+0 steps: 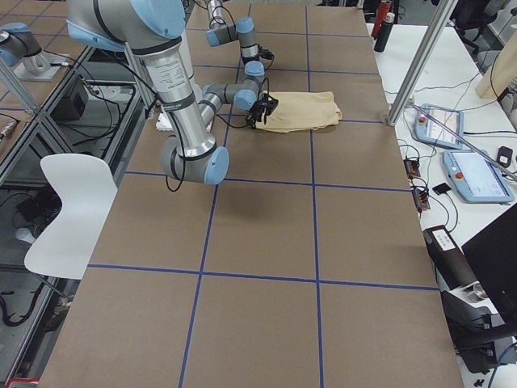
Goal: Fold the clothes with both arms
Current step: 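Grasp the strip's near end with both grippers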
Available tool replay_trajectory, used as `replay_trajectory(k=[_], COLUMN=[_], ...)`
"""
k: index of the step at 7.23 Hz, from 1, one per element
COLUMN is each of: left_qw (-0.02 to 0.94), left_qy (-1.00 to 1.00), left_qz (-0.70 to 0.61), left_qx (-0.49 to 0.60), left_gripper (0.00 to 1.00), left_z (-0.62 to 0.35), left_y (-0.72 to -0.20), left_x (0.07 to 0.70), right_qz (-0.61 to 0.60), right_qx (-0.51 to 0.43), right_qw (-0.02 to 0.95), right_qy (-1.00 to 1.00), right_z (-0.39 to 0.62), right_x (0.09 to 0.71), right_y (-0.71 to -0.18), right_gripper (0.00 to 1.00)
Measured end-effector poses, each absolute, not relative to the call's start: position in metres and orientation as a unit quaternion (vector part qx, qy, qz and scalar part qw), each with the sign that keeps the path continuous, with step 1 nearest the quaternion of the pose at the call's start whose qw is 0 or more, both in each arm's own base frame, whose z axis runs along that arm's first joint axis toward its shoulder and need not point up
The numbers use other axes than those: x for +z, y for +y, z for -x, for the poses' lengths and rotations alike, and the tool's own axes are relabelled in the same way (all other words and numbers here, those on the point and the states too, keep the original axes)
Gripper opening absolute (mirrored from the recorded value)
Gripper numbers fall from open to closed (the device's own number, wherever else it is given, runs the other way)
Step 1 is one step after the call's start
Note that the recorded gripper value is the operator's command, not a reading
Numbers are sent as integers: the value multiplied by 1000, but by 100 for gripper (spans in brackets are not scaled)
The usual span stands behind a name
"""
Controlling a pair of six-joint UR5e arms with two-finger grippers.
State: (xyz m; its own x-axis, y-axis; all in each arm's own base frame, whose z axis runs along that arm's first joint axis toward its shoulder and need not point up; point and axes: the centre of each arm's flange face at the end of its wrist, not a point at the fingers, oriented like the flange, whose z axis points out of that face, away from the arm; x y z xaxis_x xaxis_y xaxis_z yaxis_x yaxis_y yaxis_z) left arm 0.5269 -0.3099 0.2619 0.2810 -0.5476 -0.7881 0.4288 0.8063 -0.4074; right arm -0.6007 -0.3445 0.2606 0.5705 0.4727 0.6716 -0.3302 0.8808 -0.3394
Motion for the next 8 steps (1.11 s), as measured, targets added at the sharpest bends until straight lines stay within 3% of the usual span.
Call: replay_trajectory(k=[8], left_qw=[798], left_qy=[521], left_qz=[59], left_qx=[-297], left_gripper=[0], left_z=[-529], left_y=[-304], left_x=[254], right_qz=[104], right_qx=[243], right_qw=[868], right_qy=[-420], right_z=[580], right_x=[246], right_y=[-332], right_gripper=[0])
